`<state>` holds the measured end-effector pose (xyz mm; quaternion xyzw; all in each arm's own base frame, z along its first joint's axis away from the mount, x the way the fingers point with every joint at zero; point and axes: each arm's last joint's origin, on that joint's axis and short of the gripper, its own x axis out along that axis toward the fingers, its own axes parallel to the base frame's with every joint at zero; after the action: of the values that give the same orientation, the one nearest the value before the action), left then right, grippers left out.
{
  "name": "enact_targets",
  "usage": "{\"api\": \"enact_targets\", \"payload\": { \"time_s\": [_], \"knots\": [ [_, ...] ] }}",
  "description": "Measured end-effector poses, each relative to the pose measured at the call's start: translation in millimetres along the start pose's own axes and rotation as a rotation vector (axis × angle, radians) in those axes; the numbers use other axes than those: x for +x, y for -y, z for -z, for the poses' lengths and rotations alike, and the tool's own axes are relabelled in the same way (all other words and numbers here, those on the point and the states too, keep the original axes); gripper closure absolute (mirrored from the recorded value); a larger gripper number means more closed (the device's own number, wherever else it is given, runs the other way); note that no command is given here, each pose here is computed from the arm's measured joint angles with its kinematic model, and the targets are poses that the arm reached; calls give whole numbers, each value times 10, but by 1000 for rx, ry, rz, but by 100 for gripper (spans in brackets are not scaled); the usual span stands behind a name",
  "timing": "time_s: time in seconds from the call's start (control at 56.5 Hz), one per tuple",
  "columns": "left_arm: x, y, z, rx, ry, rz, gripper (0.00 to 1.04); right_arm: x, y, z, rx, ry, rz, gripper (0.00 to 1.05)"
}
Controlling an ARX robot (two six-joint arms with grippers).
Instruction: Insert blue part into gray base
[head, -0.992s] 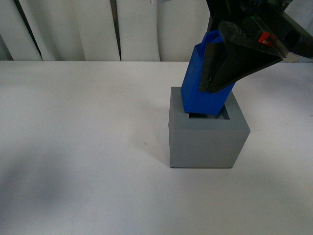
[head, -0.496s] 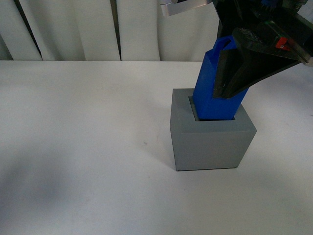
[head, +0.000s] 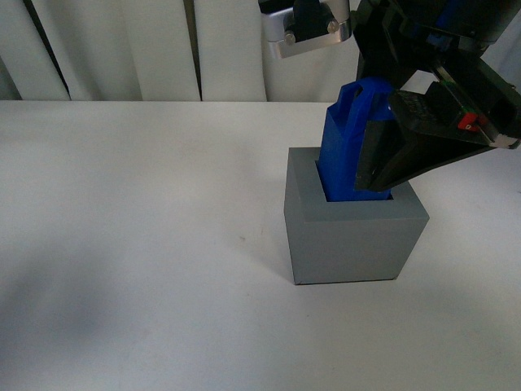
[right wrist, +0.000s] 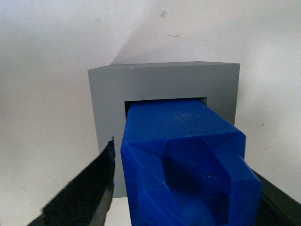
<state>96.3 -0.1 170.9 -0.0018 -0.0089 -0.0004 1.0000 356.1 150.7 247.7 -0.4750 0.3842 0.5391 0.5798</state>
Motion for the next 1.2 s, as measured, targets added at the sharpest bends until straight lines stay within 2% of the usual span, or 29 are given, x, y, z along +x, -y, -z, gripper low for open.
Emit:
{"api": "enact_targets", "payload": {
  "time_s": [0.159, 0.354, 0.602, 0.797, 0.921, 0.992, 1.063, 1.134, 1.205],
  "knots": [
    [0, 0, 0, 0, 0, 0, 6, -78, 15, 41, 41, 61, 9, 5],
    [0, 0, 0, 0, 0, 0, 6, -299, -62, 142, 68, 148, 80, 7],
    [0, 0, 0, 0, 0, 0, 6, -679, -306, 334, 115, 298, 183, 7],
    [0, 0, 0, 0, 0, 0, 6, -895, -511, 568, 188, 471, 305, 7],
    [0, 0, 0, 0, 0, 0, 6, -931, -811, 864, 310, 664, 478, 7],
    [0, 0, 0, 0, 0, 0, 6, -875, -927, 963, 369, 700, 556, 7],
    [0, 0, 0, 0, 0, 0, 6, -735, -1079, 1124, 495, 771, 679, 7],
    [0, 0, 0, 0, 0, 0, 6, -650, -1118, 1190, 595, 824, 691, 7],
    [0, 0, 0, 0, 0, 0, 6, -643, -1121, 1191, 625, 839, 675, 7]
  ]
}}
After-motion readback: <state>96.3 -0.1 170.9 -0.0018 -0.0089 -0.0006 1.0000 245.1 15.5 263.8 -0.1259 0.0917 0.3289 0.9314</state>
